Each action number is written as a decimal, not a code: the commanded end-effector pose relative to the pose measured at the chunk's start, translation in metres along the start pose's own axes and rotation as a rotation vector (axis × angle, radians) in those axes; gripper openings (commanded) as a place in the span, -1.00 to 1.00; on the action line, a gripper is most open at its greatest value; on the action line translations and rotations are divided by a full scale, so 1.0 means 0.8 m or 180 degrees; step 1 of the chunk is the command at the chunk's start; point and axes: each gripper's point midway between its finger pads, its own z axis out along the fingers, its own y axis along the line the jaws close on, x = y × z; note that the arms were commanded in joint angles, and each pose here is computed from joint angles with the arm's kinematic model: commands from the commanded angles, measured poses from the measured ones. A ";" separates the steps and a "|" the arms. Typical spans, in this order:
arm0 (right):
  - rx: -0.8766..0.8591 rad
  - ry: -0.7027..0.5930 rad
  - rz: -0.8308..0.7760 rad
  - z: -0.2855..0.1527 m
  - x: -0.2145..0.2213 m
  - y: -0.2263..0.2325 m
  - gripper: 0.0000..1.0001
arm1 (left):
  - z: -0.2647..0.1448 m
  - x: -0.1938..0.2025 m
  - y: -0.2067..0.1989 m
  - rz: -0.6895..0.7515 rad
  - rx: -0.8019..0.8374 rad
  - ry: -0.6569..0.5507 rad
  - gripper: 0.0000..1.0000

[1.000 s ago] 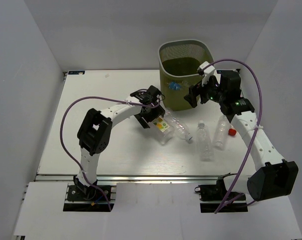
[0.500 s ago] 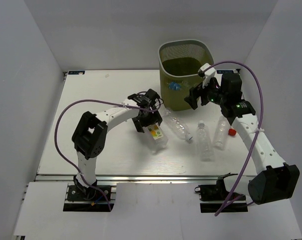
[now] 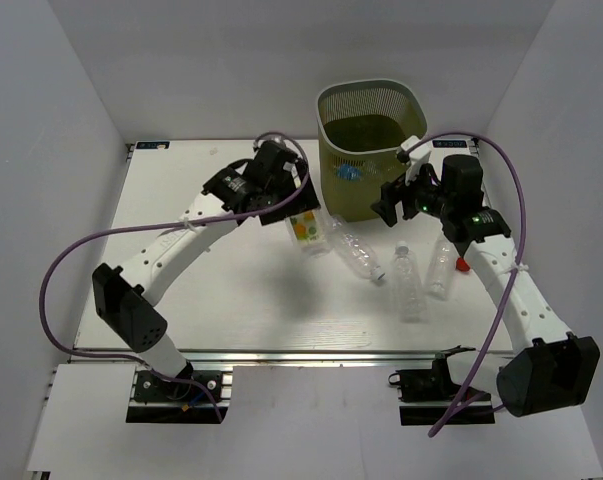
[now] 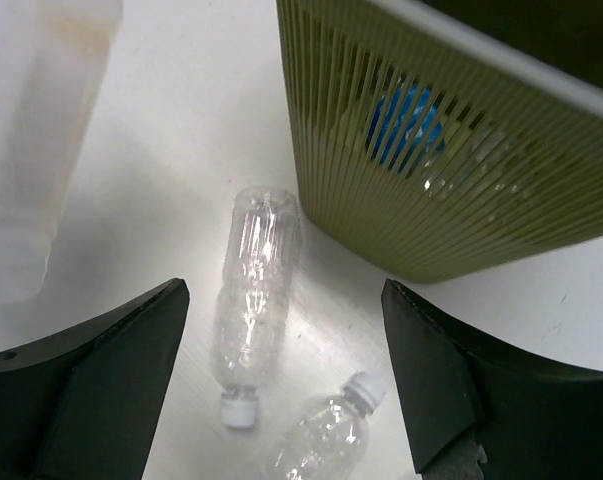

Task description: Put the plastic bottles in the bin

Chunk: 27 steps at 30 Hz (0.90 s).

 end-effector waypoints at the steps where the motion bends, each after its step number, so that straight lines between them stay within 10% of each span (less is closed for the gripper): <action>1: 0.0032 -0.0047 -0.0054 -0.016 -0.001 0.004 0.66 | -0.073 -0.075 -0.073 0.0172 0.0738 -0.0639 -0.92; 14: 0.0552 -0.0054 0.0041 -0.069 0.021 -0.007 0.69 | -0.177 -0.218 -0.190 0.0212 0.1768 -0.1867 -0.85; 27: 0.0425 0.0179 0.0155 -0.089 0.085 0.026 0.75 | -0.086 -0.317 -0.256 -0.0392 0.2154 -0.2571 -0.57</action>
